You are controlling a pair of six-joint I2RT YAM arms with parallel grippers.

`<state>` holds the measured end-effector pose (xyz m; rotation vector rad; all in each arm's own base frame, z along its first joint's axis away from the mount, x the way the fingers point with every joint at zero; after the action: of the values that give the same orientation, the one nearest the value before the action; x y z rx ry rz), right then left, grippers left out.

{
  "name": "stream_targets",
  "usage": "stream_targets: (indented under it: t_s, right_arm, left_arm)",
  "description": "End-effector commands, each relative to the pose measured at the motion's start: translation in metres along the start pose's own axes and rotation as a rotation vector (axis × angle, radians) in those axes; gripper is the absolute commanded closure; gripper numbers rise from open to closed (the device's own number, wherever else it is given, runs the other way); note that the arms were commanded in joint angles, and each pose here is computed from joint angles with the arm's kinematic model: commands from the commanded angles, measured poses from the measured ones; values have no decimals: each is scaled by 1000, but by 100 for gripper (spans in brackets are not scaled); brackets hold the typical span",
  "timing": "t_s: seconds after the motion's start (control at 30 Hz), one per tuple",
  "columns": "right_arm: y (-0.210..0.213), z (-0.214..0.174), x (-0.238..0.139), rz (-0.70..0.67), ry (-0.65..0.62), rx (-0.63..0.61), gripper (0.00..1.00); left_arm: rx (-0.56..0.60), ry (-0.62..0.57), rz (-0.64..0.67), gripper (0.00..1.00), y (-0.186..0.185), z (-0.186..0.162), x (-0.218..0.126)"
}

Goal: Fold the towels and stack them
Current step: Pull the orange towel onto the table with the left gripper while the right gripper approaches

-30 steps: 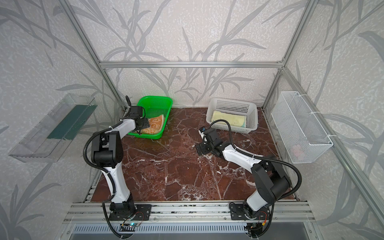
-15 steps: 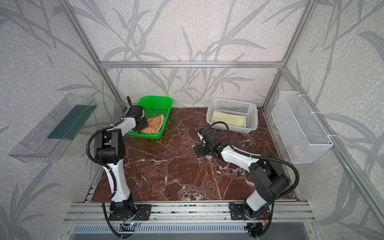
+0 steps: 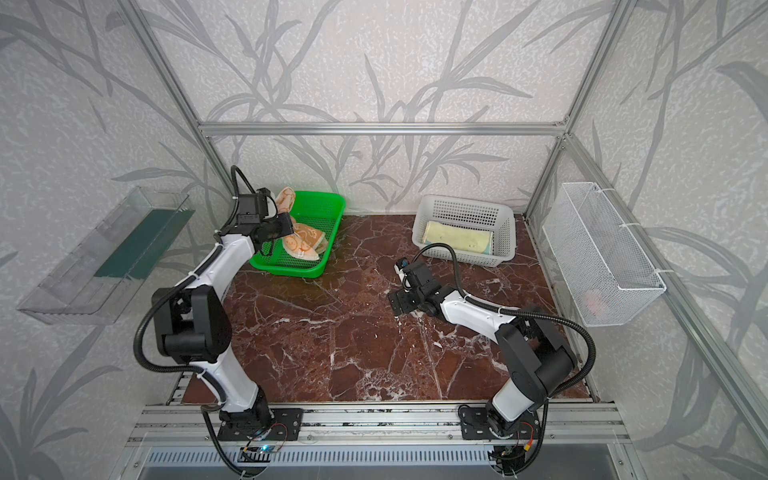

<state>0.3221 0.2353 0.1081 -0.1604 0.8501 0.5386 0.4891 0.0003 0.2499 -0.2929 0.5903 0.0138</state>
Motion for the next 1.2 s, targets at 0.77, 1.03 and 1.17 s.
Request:
stream_targets:
  t_s: [0.77, 1.03, 1.17]
  right_arm:
    - [-53, -8, -57, -370, -76, -48, 0]
    - [-45, -17, -60, -309, -49, -160, 1]
    - [-30, -17, -58, -199, -55, -196, 0]
  left_arm:
    - [393, 118, -722, 100, -222, -115, -110]
    - [265, 440, -544, 99, -182, -210, -45]
    - [226, 559, -441, 98, -163, -243, -28]
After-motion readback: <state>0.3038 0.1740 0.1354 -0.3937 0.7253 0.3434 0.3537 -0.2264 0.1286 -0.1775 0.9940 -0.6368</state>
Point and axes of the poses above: each gripper's point midway between its finger pads, its own x axis out along the fingers, its own y axis along the line the jaws close on, z = x × y, the point moved 3 cm from there along -x, back along the fingers, and after that the axes turned 2 degrees about -x, right-handed, at the moved point
